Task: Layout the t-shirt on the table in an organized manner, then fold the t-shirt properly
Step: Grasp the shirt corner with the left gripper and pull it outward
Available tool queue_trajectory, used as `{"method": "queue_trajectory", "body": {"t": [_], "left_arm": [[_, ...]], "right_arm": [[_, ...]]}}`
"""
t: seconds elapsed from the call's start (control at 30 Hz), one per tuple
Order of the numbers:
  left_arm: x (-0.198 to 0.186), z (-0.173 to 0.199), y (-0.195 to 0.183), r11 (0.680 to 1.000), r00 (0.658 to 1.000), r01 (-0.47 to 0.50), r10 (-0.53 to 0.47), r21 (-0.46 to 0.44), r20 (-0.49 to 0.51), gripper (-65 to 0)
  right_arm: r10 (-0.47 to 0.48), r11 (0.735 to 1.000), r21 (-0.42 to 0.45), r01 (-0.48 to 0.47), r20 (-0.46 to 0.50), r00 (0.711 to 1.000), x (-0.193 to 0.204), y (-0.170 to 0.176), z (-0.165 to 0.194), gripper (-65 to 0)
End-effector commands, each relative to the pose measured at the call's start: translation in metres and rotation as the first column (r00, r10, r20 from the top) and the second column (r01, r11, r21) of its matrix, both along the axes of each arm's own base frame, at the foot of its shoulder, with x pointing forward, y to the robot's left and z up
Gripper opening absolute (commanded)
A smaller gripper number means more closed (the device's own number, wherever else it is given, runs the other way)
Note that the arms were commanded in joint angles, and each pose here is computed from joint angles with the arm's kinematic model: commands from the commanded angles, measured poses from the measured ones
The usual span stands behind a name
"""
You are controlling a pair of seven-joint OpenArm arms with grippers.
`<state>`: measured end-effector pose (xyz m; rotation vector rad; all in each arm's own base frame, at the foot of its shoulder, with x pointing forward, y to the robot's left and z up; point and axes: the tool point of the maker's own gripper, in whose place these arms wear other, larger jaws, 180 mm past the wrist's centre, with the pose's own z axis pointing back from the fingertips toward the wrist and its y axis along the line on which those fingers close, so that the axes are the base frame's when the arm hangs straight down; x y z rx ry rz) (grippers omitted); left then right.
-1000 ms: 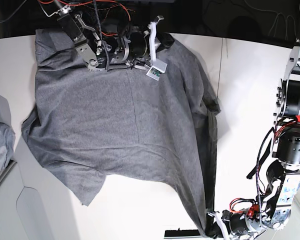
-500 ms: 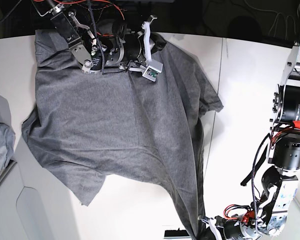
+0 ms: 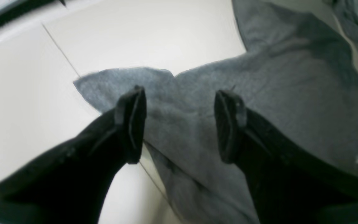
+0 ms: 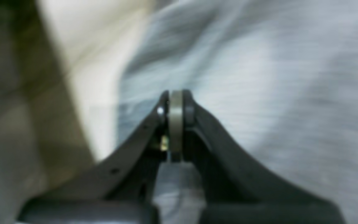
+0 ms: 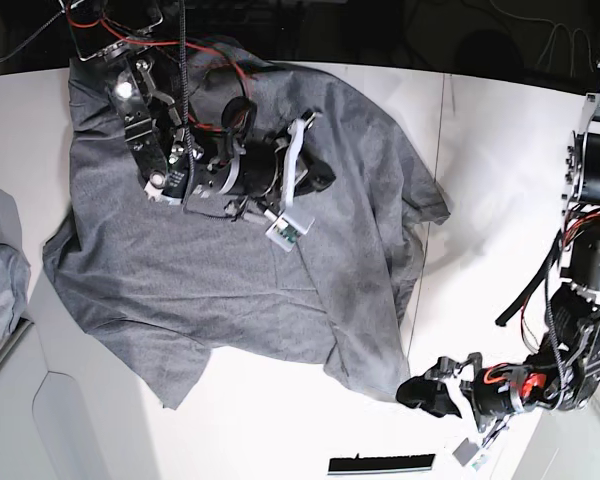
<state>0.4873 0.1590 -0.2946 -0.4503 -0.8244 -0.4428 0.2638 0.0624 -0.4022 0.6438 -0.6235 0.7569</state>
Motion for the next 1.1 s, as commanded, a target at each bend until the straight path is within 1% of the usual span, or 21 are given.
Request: {"method": "queue_trajectory", "body": {"t": [0.0,0.1,0.2,0.27,0.37,0.43,0.53,0.63,0.7,0.77,0.9,0.97,1.07], "left_arm": [[-0.001,0.007,0.014,1.000,1.000,-0.013,0.013,-0.005,0.012,-28.5],[-0.034,-0.033,0.042,0.999,0.995,-0.054,0.054,0.000,-0.086,-28.5],[-0.069,-0.069,0.057,0.997,0.982,-0.071,0.073,0.014,-0.173,-28.5],[-0.091,-0.088,0.057,0.998,0.974,-0.056,0.061,0.029,-0.216,-28.5],[-0.124,-0.110,0.048,0.997,0.961,0.015,0.006,0.073,-0.275,-28.5],[-0.140,-0.118,0.045,0.991,0.960,0.065,-0.029,0.121,-0.279,-28.5],[-0.154,-0.122,0.044,0.979,0.959,0.115,-0.064,0.170,-0.277,-28.5],[-0.158,-0.125,0.050,0.968,0.961,0.130,-0.069,0.216,-0.267,-28.5],[-0.155,-0.123,0.056,0.963,0.969,0.123,-0.065,0.239,-0.236,-28.5],[-0.153,-0.123,0.058,0.961,0.973,0.121,-0.065,0.249,-0.221,-28.5],[-0.153,-0.124,0.054,0.964,0.974,0.121,-0.068,0.238,-0.217,-28.5],[-0.154,-0.126,0.051,0.964,0.973,0.125,-0.072,0.237,-0.218,-28.5],[-0.156,-0.134,0.046,0.954,0.976,0.140,-0.089,0.264,-0.197,-28.5]], "right_arm": [[-0.037,0.999,0.041,0.034,0.060,0.998,0.021,0.000,0.019,-65.0],[-0.120,0.993,0.011,0.119,0.113,0.986,0.052,-0.025,0.026,-65.0],[-0.201,0.979,0.009,0.201,0.129,0.971,0.079,-0.050,0.031,-65.0],[-0.249,0.968,0.015,0.249,0.126,0.960,0.092,-0.064,0.032,-65.0],[-0.293,0.956,0.014,0.293,0.100,0.951,0.100,-0.078,0.026,-65.0],[-0.302,0.953,0.009,0.302,0.084,0.950,0.099,-0.081,0.021,-65.0],[-0.302,0.953,0.001,0.303,0.065,0.951,0.096,-0.081,0.014,-65.0],[-0.303,0.953,-0.006,0.304,0.063,0.951,0.095,-0.084,0.012,-65.0],[-0.304,0.952,-0.011,0.305,0.065,0.951,0.095,-0.086,0.012,-65.0],[-0.304,0.952,-0.013,0.306,0.065,0.950,0.095,-0.088,0.011,-65.0],[-0.307,0.952,0.012,0.307,0.055,0.950,0.095,-0.085,0.014,-65.0],[-0.307,0.952,0.011,0.307,0.055,0.950,0.095,-0.085,0.014,-65.0],[-0.306,0.952,0.006,0.306,0.055,0.950,0.095,-0.085,0.013,-65.0]]}}
